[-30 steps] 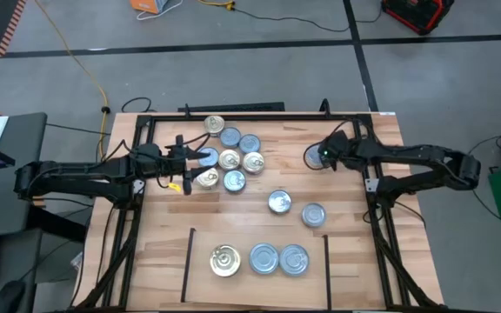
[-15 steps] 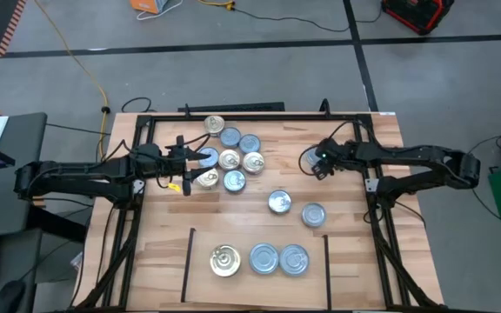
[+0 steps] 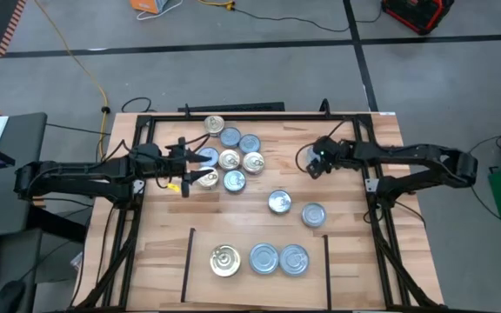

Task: Stack canned seafood by type on shelf
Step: Put the top green and white tuna can on the top of the green and white tuna can on the shelf

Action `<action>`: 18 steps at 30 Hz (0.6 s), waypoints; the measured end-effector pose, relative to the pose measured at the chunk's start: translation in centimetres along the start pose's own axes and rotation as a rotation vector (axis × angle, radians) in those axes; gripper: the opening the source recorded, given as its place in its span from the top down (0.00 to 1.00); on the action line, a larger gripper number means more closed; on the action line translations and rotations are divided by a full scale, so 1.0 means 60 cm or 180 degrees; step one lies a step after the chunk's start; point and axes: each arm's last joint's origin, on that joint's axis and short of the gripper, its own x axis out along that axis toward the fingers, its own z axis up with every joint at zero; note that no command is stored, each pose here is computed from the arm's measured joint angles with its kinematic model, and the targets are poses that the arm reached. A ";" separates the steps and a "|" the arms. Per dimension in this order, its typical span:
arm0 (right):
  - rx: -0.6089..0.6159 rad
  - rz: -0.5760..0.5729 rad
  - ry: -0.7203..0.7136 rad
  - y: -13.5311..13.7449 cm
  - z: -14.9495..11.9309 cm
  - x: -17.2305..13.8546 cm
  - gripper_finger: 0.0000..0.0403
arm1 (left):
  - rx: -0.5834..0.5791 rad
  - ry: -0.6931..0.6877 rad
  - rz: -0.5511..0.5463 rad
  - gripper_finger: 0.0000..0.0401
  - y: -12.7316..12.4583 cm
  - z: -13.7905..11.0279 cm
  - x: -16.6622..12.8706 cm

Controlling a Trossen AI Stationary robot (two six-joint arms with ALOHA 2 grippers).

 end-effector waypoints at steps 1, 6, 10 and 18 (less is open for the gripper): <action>-0.0001 -0.0067 0.0046 0.002 -0.006 -0.002 0.31 | 0.0000 -0.0002 -0.0019 0.58 0.000 0.000 0.000; 0.0034 -0.0294 0.0088 0.014 -0.024 -0.010 0.31 | 0.0001 -0.0001 -0.0017 0.58 0.000 0.000 0.000; 0.0162 -0.0393 0.0259 0.011 -0.037 -0.011 0.31 | -0.0019 0.0002 -0.0019 0.58 0.000 0.000 0.000; 0.0284 -0.0126 -0.0234 0.001 -0.028 0.021 0.31 | 0.0009 0.0004 -0.0017 0.58 0.000 0.000 0.000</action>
